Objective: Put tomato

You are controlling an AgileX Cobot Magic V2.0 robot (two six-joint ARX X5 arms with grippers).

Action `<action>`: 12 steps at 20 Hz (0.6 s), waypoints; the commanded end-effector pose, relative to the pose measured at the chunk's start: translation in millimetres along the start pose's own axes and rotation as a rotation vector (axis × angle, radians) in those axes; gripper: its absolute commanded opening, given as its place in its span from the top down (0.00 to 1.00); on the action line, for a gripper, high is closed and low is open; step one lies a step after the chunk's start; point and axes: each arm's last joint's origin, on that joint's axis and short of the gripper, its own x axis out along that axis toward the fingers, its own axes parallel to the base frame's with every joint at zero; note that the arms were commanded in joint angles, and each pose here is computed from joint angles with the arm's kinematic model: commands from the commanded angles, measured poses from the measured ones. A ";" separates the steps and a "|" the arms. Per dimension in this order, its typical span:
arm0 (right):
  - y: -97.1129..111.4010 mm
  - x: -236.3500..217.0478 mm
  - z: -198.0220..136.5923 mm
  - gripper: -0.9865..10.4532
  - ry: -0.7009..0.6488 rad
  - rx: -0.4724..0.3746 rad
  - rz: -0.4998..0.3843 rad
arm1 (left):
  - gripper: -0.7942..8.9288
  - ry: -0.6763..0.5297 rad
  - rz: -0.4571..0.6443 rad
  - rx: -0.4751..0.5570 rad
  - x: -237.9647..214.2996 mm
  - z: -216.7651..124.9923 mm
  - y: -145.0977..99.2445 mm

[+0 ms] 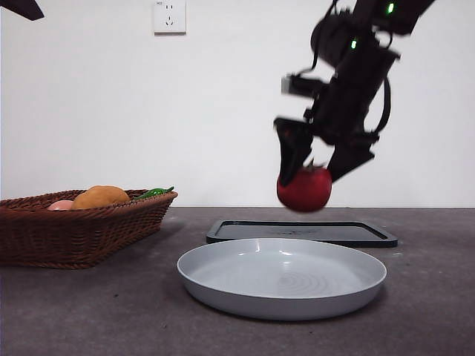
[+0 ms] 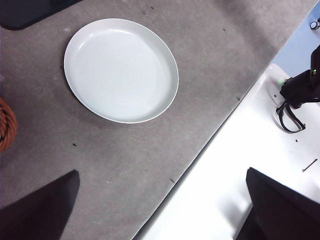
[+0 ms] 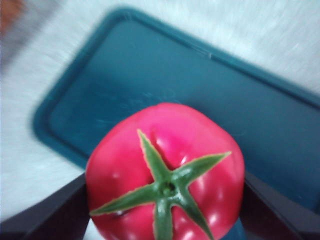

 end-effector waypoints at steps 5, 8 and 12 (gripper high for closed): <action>-6.9 41.0 15.4 0.69 0.015 -0.026 -0.003 | 0.37 -0.014 -0.003 0.019 -2.3 4.3 -1.5; -8.3 50.3 15.5 0.69 0.035 -0.024 -0.006 | 0.37 -0.012 -0.003 0.018 -2.3 4.1 -1.6; -9.9 50.8 12.5 0.67 0.062 -0.017 -0.007 | 0.37 -0.012 -0.003 0.018 -2.3 4.1 -1.6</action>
